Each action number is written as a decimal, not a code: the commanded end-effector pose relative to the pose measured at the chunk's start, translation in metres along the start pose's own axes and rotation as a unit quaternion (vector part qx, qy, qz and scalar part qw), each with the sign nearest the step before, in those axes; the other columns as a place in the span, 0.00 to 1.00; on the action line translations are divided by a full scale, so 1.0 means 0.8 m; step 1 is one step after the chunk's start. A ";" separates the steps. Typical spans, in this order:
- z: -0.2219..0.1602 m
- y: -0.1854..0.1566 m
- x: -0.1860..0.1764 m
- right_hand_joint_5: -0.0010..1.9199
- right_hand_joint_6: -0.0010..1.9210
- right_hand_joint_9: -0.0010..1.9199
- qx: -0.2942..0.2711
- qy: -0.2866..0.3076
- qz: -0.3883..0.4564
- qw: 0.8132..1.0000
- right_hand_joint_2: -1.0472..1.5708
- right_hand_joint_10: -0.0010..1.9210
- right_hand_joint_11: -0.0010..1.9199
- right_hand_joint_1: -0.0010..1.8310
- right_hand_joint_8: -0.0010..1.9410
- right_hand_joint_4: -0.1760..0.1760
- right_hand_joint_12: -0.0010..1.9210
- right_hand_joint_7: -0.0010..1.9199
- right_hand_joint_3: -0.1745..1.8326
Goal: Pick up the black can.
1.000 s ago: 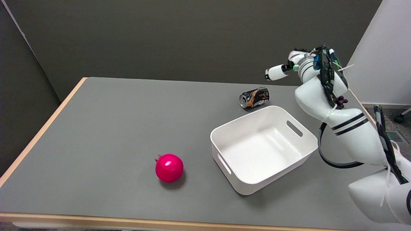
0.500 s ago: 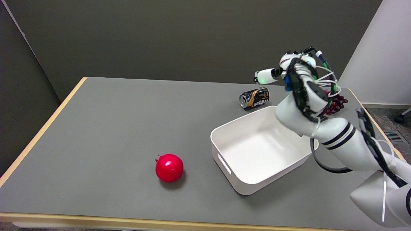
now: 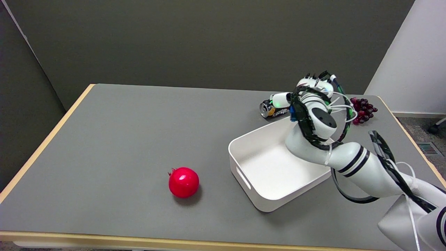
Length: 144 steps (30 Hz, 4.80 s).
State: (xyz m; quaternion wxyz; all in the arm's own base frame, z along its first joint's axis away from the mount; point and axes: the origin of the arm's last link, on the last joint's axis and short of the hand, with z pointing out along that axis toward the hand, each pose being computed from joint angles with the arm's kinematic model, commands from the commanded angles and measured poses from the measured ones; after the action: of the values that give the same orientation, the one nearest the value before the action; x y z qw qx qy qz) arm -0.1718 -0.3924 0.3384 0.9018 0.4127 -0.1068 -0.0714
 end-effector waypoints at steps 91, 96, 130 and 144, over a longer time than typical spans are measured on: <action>0.153 0.017 -0.022 0.00 0.00 0.00 0.226 -0.029 0.069 0.971 0.62 0.00 0.00 0.28 0.00 0.18 0.45 0.00 0.38; 0.153 0.023 -0.013 0.00 0.00 0.00 0.268 -0.008 0.071 0.961 0.62 0.00 0.00 0.28 0.00 0.19 0.45 0.00 0.38; 0.176 0.006 -0.047 0.00 0.00 0.00 0.302 -0.032 0.065 0.950 0.63 0.00 0.00 0.24 0.00 0.20 0.47 0.00 0.39; 0.168 -0.015 -0.051 0.00 0.00 0.00 0.320 -0.041 0.066 0.944 0.63 0.00 0.00 0.23 0.00 0.21 0.48 0.00 0.39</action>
State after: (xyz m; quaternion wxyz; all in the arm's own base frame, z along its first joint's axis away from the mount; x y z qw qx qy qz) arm -0.2416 -0.4830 0.4240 0.7342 0.6544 -0.1807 0.0097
